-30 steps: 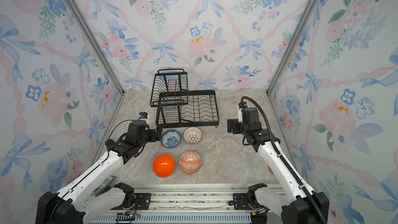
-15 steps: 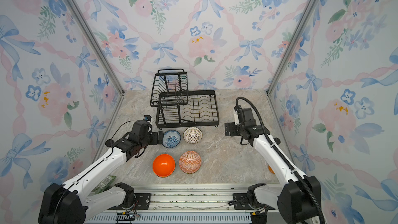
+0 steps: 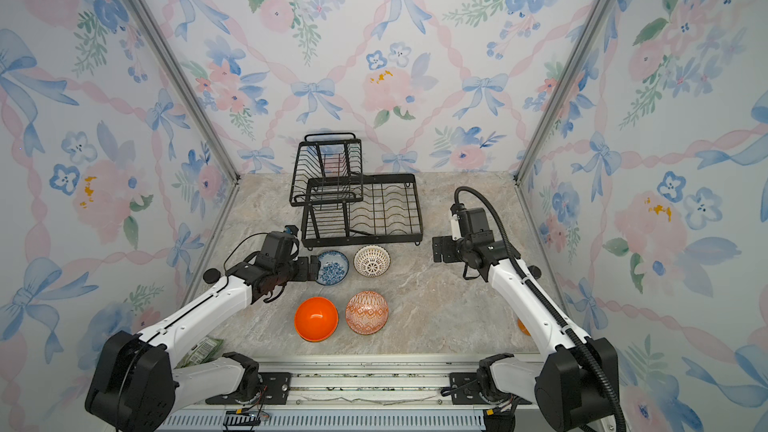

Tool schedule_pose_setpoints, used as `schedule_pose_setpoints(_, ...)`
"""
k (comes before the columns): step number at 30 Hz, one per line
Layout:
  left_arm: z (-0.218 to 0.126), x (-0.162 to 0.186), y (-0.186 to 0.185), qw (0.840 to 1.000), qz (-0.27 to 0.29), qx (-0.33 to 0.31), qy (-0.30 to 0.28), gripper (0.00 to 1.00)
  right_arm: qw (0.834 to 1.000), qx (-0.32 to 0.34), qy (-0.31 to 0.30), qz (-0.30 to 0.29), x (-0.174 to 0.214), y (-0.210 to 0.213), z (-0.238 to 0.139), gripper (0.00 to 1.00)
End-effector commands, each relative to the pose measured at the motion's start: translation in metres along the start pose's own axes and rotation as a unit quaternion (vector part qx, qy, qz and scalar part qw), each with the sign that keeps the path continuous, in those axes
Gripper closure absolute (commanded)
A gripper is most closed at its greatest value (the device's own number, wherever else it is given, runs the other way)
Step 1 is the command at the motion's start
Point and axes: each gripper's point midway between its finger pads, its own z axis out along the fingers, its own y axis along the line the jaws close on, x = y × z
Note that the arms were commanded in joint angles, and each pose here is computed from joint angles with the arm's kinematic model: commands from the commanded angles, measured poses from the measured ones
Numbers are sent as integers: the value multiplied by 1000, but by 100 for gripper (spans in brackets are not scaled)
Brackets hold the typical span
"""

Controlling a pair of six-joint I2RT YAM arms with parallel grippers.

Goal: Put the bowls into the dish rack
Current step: 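Move the left gripper to the blue floral bowl while the right advances, then close the left gripper on the rim of the blue floral bowl and lift it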

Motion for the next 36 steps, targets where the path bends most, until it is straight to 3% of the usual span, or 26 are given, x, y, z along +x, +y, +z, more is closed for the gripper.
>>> schedule_pose_setpoints(1, 4, -5, -5, 1000, -11, 20, -1, 2, 1000, -7, -12, 3, -11, 4, -3, 3)
schedule_pose_setpoints(7, 16, 0, -7, 999, -16, 29, 5, 10, 1000, -6, -9, 1, -9, 4, -3, 3)
schedule_pose_setpoints(17, 29, 13, -5, 999, -19, 28, 25, 35, 1000, -5, -10, 2, -8, 3, -3, 3)
schedule_pose_setpoints(30, 43, 28, -2, 998, -25, 30, 41, 48, 1000, -11, -8, 3, -7, 5, -3, 3)
schedule_pose_setpoints(36, 49, 34, -1, 998, -26, 29, 51, 59, 1000, -11, -6, 2, -6, 5, -2, 3)
